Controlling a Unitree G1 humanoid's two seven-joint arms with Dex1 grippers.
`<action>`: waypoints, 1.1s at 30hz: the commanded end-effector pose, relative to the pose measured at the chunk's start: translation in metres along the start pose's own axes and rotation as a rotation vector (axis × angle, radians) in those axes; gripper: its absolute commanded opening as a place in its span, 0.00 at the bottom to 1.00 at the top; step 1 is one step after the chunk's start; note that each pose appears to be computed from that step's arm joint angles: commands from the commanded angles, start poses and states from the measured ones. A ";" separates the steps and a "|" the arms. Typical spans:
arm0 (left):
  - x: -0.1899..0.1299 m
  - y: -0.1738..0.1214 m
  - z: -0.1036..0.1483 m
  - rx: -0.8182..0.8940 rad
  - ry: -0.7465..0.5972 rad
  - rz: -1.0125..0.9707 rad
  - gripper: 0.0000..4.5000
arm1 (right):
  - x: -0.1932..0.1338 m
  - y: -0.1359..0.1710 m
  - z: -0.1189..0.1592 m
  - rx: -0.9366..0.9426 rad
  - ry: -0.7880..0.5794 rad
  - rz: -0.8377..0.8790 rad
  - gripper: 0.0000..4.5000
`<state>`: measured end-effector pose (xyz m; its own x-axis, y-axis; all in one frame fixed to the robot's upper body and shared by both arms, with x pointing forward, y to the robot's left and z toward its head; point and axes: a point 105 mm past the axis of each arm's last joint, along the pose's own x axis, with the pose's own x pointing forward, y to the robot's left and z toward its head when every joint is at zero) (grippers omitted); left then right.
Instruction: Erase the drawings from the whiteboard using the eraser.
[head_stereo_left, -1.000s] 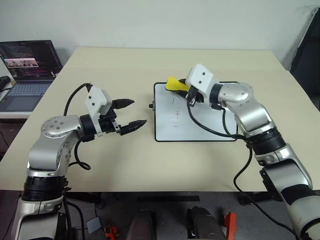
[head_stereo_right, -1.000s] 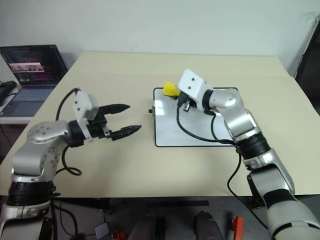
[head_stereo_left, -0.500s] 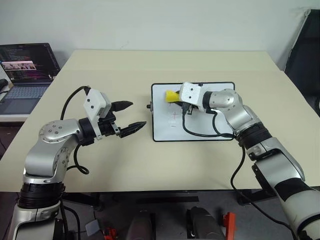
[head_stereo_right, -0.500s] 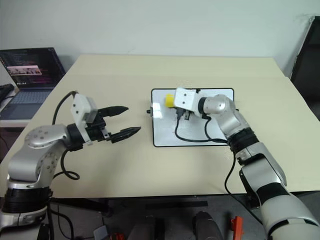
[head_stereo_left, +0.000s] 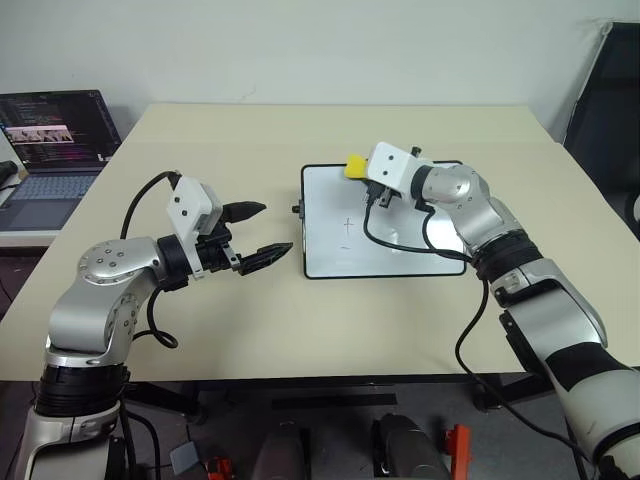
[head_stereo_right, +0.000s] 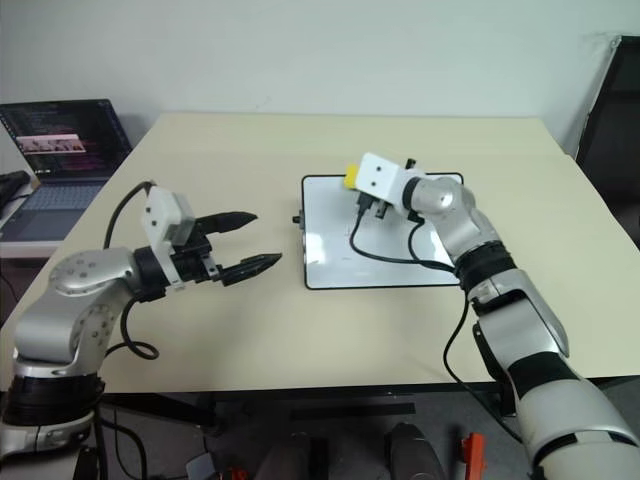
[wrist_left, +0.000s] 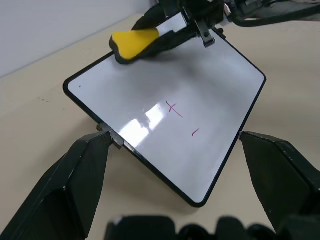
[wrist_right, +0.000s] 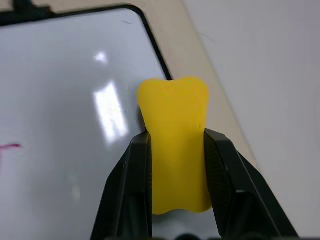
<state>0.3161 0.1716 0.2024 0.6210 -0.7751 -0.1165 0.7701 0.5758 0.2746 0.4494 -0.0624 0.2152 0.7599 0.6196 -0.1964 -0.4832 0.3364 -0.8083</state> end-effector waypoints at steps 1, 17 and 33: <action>0.001 -0.001 0.016 0.055 -0.035 -0.007 1.00 | -0.003 0.022 -0.020 0.005 0.050 0.086 0.24; 0.002 0.004 0.023 0.071 -0.034 -0.017 1.00 | -0.051 -0.018 0.026 0.253 -0.234 0.077 0.24; -0.014 0.009 0.017 0.063 0.018 -0.049 1.00 | -0.169 -0.017 -0.020 0.241 -0.006 0.170 0.24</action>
<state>0.3142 0.1784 0.2126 0.5813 -0.7956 -0.1709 0.7987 0.5177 0.3068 0.3409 -0.1876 0.2293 0.6306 0.6810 -0.3723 -0.7393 0.3809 -0.5553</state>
